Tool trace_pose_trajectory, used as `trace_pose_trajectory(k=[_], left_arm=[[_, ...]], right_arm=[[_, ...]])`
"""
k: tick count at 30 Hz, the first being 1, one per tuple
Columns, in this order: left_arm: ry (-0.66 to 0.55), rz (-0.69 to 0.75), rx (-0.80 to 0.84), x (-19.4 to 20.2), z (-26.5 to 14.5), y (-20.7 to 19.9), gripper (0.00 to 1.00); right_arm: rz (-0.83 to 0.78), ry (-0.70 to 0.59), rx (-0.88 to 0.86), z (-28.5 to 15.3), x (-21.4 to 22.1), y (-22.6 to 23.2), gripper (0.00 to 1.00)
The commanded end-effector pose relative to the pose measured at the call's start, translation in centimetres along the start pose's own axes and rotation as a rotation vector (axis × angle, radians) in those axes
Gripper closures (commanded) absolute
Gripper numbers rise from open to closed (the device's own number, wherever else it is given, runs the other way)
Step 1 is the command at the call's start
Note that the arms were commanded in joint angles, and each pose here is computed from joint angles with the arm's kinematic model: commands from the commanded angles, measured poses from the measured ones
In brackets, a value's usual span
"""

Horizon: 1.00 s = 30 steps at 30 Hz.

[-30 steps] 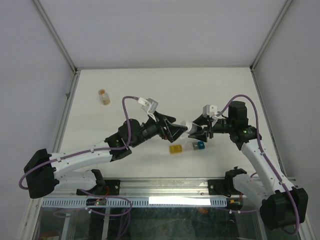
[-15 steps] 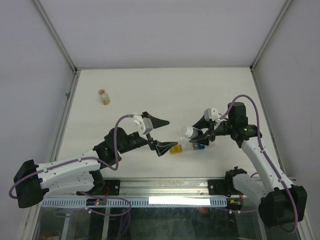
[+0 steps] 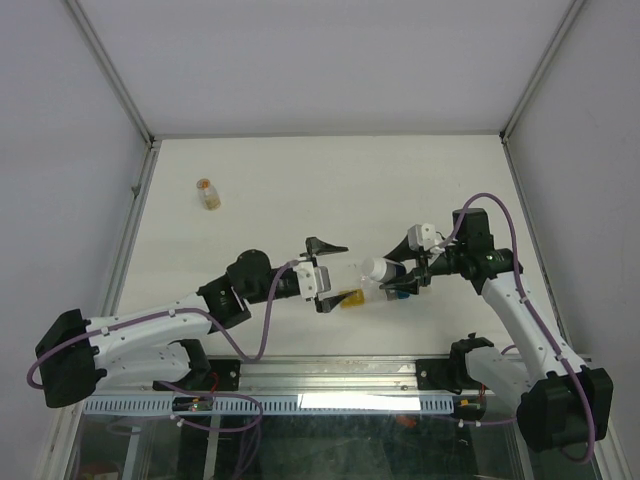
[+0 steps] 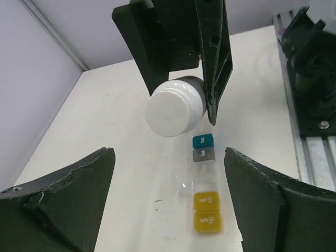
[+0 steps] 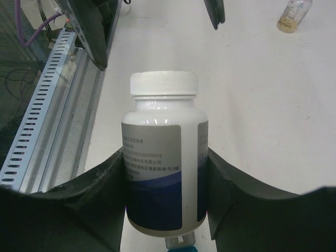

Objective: Sort the pills into containers

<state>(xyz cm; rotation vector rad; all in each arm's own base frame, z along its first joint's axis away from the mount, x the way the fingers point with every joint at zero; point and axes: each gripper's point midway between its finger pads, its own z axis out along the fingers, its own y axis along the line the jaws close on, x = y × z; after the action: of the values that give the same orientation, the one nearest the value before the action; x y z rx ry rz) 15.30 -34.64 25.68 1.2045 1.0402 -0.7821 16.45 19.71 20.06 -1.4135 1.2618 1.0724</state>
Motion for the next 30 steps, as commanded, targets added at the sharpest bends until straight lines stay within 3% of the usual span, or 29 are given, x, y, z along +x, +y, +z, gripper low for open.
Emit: trace_pose_trajectory(k=[1,5,17,30], left_arm=[[-0.036,0.164,0.046,-2.1,1.7,0.7,0.18],[-0.013,0.155,0.078,-1.7,3.1,0.7,0.32],[-0.038,0.112,0.097,-1.9,4.5,0.5,0.45],[-0.043,0.092,0.108,-2.2,5.3,0.6,0.45]], right_arm=[[-0.078,-0.021,-0.013,-0.1,-0.7,-0.2,1.00],[-0.082,-0.016,-0.011,-0.1,-0.5,-0.2,1.00],[-0.077,-0.017,-0.016,0.0,-0.4,-0.2,1.00],[-0.076,-0.017,-0.017,0.0,-0.3,-0.1,1.00]])
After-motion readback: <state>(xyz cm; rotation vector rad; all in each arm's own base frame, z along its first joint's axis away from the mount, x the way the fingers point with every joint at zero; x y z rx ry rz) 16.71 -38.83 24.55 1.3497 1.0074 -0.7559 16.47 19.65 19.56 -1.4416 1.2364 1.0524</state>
